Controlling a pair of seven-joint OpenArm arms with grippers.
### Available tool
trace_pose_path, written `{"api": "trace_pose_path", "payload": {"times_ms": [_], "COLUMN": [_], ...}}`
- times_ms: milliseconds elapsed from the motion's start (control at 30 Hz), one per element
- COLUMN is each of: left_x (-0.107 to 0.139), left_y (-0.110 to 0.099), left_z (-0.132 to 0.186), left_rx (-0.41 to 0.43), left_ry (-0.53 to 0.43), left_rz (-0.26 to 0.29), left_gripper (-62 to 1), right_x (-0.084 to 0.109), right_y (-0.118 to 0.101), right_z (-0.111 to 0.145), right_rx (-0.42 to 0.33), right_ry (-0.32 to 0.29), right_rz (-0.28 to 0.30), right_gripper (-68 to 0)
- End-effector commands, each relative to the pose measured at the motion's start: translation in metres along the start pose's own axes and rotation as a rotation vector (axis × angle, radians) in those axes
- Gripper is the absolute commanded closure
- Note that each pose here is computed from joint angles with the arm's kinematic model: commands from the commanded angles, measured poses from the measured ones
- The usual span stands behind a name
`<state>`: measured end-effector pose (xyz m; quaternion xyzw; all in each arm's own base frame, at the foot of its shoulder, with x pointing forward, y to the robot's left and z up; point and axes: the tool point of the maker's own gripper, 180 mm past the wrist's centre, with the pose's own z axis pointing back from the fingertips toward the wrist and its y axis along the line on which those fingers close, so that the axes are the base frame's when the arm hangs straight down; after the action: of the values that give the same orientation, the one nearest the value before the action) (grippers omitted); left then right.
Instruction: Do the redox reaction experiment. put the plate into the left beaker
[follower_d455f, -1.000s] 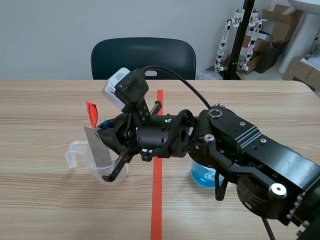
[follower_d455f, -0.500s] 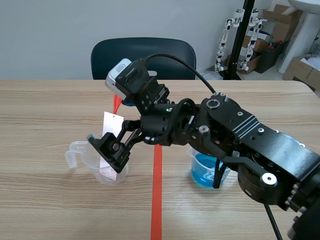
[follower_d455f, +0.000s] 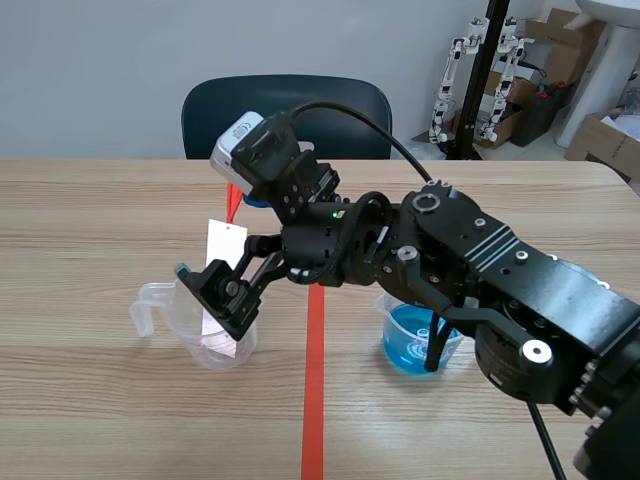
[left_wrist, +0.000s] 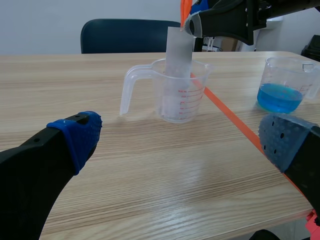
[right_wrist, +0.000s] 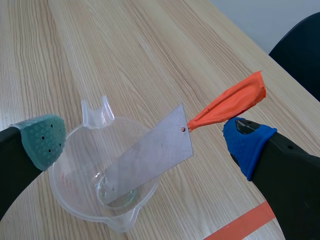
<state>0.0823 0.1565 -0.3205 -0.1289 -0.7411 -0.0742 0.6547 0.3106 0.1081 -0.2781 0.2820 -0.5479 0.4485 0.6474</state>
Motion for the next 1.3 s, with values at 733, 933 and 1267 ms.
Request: {"api": "trace_pose_path", "payload": {"times_ms": [733,933,1267], "left_x": [0.007,0.007,0.007], "left_y": [0.000,0.000,0.000], "left_z": [-0.002,-0.002,-0.002], "left_rx": [0.000,0.000,0.000], "left_ry": [-0.028,-0.028,-0.028], "left_rz": [0.001,0.001,0.001], "left_gripper": [-62.3,-62.3,-62.3], "right_x": [0.012,0.024,0.127], "right_y": [-0.004,-0.009,-0.034], "right_z": [-0.001,0.001,0.038], "right_rx": [-0.003,-0.016,-0.103], "right_ry": [-0.036,-0.058,-0.238], "right_rz": [0.004,0.019,0.064], "right_gripper": [-67.9,-67.9,-67.9]}}
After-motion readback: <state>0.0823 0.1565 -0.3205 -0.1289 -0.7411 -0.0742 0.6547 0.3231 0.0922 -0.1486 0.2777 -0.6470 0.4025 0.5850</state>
